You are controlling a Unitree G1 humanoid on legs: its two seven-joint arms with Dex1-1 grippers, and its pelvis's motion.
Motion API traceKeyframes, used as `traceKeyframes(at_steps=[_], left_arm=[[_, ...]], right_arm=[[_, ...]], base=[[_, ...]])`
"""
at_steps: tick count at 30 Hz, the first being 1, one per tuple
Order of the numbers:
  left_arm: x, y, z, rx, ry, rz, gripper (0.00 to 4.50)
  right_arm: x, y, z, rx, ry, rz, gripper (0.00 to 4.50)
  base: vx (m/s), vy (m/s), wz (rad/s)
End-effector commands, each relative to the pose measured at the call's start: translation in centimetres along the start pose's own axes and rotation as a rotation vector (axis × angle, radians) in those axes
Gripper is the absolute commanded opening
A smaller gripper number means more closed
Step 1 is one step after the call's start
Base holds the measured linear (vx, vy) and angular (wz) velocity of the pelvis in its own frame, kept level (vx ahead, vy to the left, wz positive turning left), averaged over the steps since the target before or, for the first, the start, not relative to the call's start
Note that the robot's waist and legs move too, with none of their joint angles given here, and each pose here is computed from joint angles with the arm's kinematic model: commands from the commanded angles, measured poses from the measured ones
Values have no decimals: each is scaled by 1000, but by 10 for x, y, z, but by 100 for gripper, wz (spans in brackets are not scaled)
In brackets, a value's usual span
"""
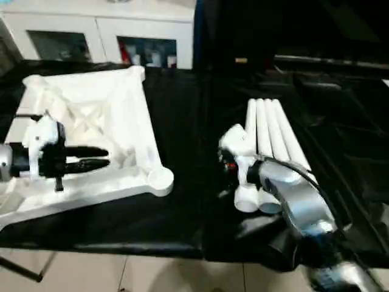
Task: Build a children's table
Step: Move table base, then pick table leg
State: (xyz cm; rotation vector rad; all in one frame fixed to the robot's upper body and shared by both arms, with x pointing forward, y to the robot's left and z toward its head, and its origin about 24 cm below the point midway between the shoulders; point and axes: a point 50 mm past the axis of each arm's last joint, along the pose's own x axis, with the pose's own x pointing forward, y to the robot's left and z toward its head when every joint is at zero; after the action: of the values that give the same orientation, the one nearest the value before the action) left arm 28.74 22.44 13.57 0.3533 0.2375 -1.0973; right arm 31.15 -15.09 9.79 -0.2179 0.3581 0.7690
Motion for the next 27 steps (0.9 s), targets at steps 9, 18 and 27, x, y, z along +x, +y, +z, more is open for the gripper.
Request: traceKeyframes(at_steps=[9,18,27], left_arm=[[38,-35,3,-69,-5,-59,235],[42,-40,15,-62,4,-128,299],[43,-42,17,-56,23,-146,370]], right_arm=[[4,-18,11,275,222,-401,450],[-11,-22,2,428,342,-510,450],[-13,-15,-7,465,418,-483,450]], base=[[0,0,0],[0,0,0],[0,0,0]])
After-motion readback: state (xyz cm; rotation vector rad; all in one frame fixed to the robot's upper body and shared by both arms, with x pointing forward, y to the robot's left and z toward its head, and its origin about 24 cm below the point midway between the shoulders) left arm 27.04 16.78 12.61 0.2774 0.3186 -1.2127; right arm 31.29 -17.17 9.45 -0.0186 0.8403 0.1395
